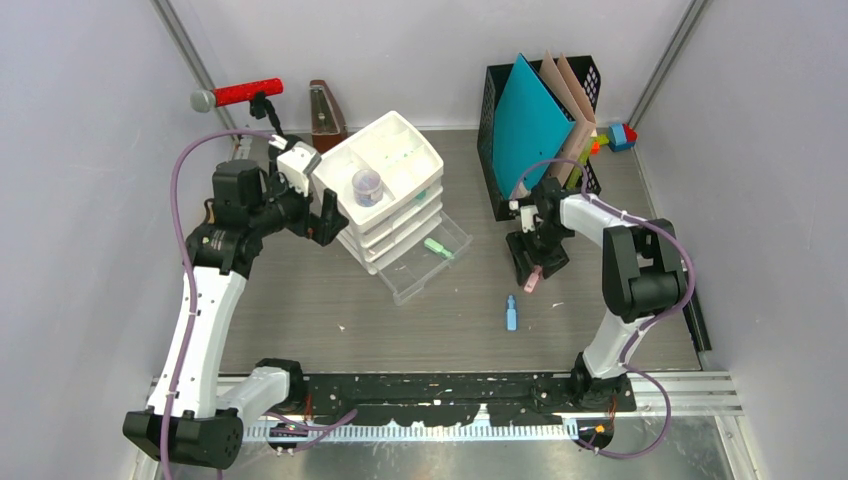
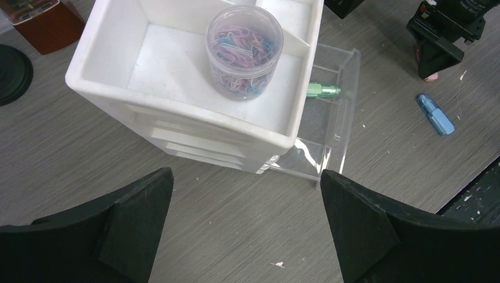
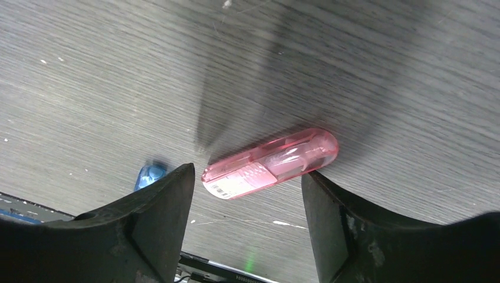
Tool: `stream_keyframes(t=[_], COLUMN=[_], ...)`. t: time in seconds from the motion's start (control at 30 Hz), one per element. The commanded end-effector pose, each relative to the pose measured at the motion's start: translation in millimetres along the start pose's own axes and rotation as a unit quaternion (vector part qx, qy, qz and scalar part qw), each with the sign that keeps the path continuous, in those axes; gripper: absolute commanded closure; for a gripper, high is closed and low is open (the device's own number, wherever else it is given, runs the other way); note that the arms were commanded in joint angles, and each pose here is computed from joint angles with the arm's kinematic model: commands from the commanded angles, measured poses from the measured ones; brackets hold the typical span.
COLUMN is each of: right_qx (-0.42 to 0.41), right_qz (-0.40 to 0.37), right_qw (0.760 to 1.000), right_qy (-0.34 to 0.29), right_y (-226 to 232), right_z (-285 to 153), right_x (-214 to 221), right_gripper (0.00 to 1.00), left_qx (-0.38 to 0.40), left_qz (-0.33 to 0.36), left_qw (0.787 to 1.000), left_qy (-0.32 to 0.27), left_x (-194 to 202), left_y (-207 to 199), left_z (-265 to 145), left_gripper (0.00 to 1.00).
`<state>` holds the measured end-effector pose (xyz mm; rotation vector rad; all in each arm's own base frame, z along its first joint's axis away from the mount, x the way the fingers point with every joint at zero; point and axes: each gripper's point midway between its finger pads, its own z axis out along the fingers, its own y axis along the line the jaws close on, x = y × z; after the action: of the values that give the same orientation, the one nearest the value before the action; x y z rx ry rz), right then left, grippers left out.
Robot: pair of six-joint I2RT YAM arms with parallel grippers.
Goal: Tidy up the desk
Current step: Pick up the stationery from the center of the board.
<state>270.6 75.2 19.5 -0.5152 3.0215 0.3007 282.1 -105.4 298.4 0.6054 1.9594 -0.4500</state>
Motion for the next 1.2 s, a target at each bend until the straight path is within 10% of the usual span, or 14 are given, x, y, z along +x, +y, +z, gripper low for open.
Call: stream_keyframes(t=[0.0, 0.67, 1.17], right_qx=[0.022, 0.012, -0.029], right_qz=[-0.012, -0.082, -0.331], right_qw=[1.000, 0.995, 0.931], right_qy=[-0.015, -0.056, -0.152], right_y=[-6, 21, 151], right_z=[5, -34, -78], right_x=[-14, -49, -103], right_gripper=[0.29, 0.83, 0.83], left_qx=[0.006, 0.005, -0.028], left_qz=[0.005, 0.011, 0.012], left_qw=[1.000, 1.000, 0.999], left_qy=[-0.025, -0.024, -0.026], left_x=[-13, -13, -15], left_y=[-1, -2, 5], left_z=[1, -2, -12], left_gripper=[0.00, 0.00, 0.00])
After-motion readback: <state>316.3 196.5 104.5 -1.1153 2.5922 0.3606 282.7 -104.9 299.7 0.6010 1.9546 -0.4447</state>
